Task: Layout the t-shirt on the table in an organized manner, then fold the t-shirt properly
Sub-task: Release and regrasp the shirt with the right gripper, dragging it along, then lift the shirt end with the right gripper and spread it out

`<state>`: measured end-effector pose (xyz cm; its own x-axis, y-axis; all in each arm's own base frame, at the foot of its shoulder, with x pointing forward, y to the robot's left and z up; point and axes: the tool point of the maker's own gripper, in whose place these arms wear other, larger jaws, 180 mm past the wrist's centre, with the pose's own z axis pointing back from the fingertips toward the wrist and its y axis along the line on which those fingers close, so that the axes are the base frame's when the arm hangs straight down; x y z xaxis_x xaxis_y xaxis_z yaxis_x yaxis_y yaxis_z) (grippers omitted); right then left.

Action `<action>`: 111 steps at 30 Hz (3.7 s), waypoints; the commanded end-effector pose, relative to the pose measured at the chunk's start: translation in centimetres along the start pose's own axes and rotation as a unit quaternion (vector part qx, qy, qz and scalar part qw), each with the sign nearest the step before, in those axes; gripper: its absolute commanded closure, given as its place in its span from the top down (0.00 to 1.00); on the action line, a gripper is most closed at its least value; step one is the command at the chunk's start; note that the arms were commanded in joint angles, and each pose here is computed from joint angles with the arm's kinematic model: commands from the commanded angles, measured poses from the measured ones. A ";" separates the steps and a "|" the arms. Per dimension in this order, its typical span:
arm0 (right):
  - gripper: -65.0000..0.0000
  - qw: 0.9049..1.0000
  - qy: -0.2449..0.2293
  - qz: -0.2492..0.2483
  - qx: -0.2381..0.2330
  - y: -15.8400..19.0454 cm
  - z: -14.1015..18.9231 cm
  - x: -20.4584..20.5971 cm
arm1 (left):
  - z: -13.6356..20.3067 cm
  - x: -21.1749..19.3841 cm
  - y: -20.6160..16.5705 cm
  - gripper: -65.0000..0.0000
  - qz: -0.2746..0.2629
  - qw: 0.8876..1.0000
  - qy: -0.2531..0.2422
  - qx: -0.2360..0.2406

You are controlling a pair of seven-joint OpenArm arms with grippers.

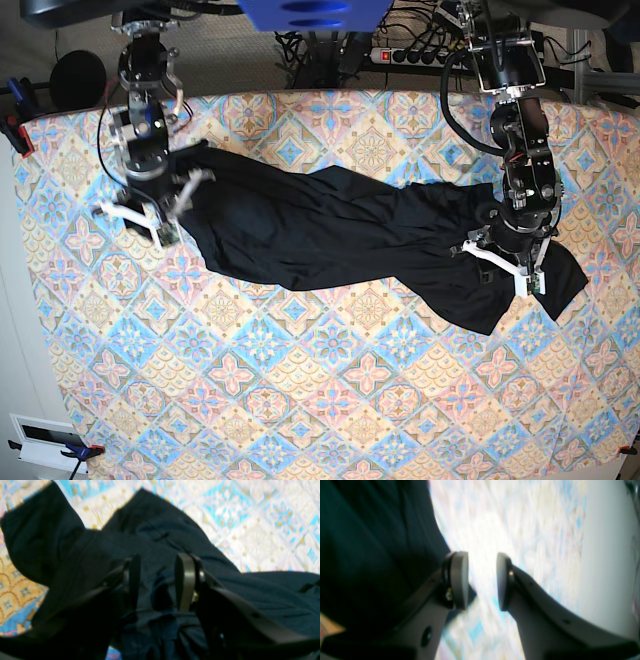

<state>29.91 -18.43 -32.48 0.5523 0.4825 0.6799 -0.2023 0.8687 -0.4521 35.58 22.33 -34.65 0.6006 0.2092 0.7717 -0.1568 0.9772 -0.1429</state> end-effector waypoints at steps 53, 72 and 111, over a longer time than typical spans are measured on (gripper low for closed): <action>0.00 0.944 0.049 -0.156 0.287 9.3 -12.5 2.8 | 0.7 -1.0 1.0 0.36 -0.002 1.000 -0.003 0.008; 0.00 0.950 0.027 -0.272 0.149 2.1 -18.9 4.9 | 1.6 -0.3 5.0 0.36 0.030 0.998 -0.018 0.052; 0.43 0.950 -0.099 -0.284 0.084 -1.6 -8.1 6.5 | 1.5 -0.7 4.5 0.36 0.030 0.998 -0.013 0.047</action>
<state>39.37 -17.82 -34.02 0.5064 -0.0779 0.8588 -0.0331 0.9934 0.1096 32.43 26.09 -36.37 0.6071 0.2800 0.7436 -0.2712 0.9527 -0.1373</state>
